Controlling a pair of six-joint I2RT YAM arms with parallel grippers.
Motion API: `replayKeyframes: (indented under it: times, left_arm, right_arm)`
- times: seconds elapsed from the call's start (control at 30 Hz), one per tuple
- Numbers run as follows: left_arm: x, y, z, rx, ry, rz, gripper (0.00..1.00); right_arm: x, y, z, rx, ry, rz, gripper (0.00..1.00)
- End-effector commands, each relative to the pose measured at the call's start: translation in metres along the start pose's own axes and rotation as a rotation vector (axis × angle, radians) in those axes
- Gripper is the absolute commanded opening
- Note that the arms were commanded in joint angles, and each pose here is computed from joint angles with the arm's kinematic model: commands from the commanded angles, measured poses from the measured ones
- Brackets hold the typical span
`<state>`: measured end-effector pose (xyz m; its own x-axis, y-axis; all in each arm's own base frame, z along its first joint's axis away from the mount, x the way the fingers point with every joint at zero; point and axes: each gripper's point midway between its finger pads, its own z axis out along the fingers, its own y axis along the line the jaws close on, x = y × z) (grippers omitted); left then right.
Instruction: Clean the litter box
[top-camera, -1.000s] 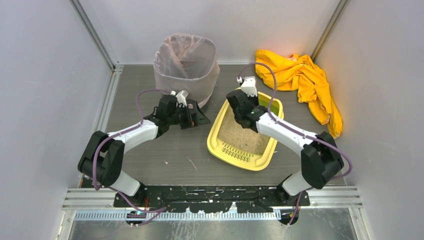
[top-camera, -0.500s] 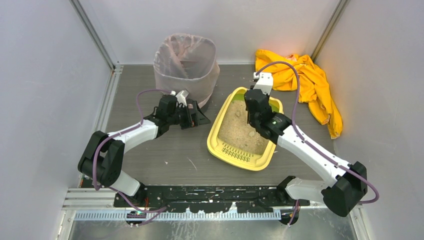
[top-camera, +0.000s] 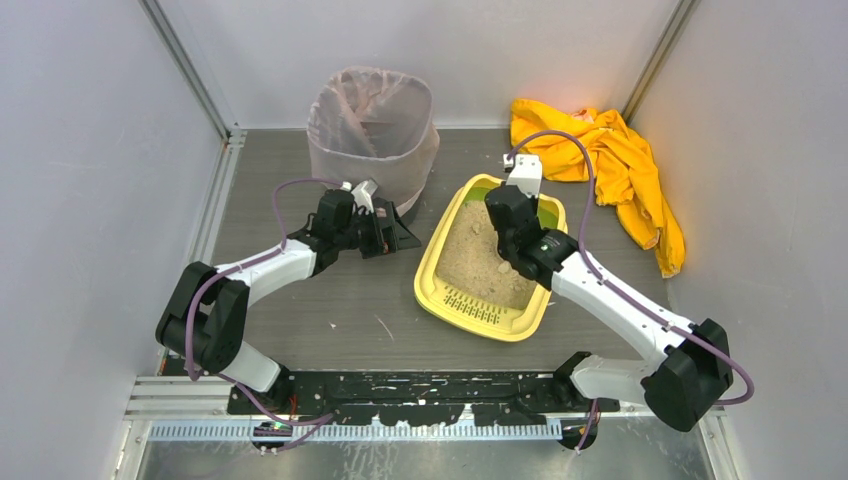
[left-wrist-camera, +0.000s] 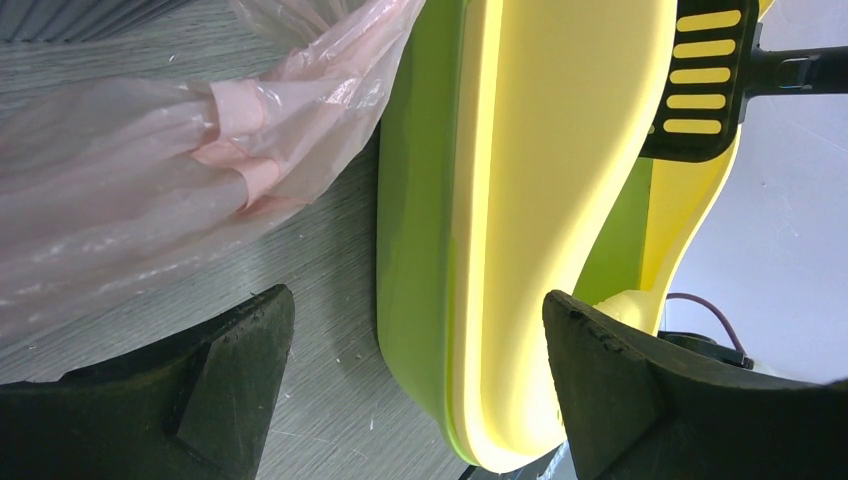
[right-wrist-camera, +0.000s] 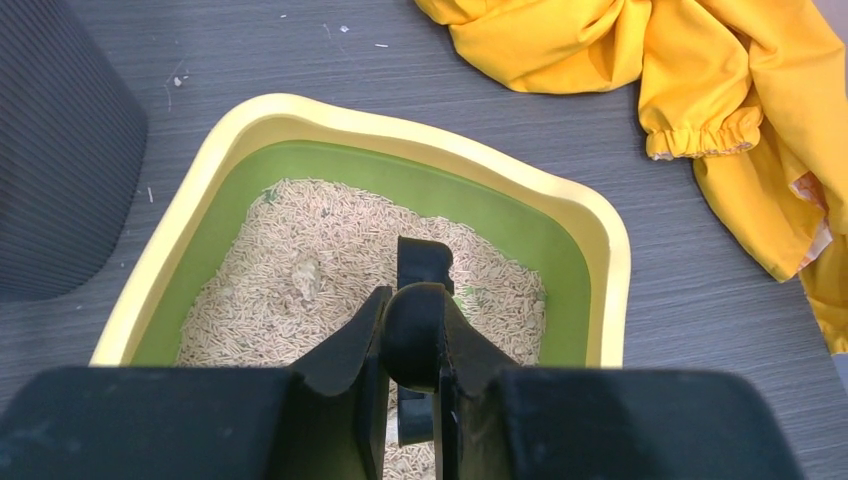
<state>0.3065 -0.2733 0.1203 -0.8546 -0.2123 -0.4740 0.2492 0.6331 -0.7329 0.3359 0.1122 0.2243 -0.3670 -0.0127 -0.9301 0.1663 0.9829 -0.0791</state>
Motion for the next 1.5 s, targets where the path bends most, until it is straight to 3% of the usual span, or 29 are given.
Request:
replayKeyframes:
  times: [0.0,0.23,0.5,0.7,1.0,1.47]
  left_arm:
    - [-0.011,-0.014,0.001,0.052,-0.026,0.037,0.93]
    - [-0.009,-0.011,0.005,0.049,-0.014,0.03,0.93]
    - [-0.009,-0.011,0.006,0.046,-0.015,0.031,0.93]
    - [-0.009,-0.01,0.007,0.042,-0.012,0.03,0.93]
    - [-0.009,-0.009,0.007,0.043,-0.01,0.028,0.93]
    - [-0.009,-0.009,0.007,0.039,-0.012,0.032,0.93]
  right_arm:
    - [-0.017,-0.015,-0.007,0.037,-0.061,0.028,0.01]
    - [-0.006,-0.034,-0.013,0.089,-0.046,-0.015,0.01]
    - [0.026,-0.017,-0.011,-0.008,0.042,-0.007,0.01]
    - [0.031,0.008,-0.016,-0.135,0.064,0.106,0.01]
    - [0.008,0.007,-0.026,-0.194,0.014,0.215,0.01]
    - [0.021,-0.014,0.009,-0.279,0.069,0.494,0.01]
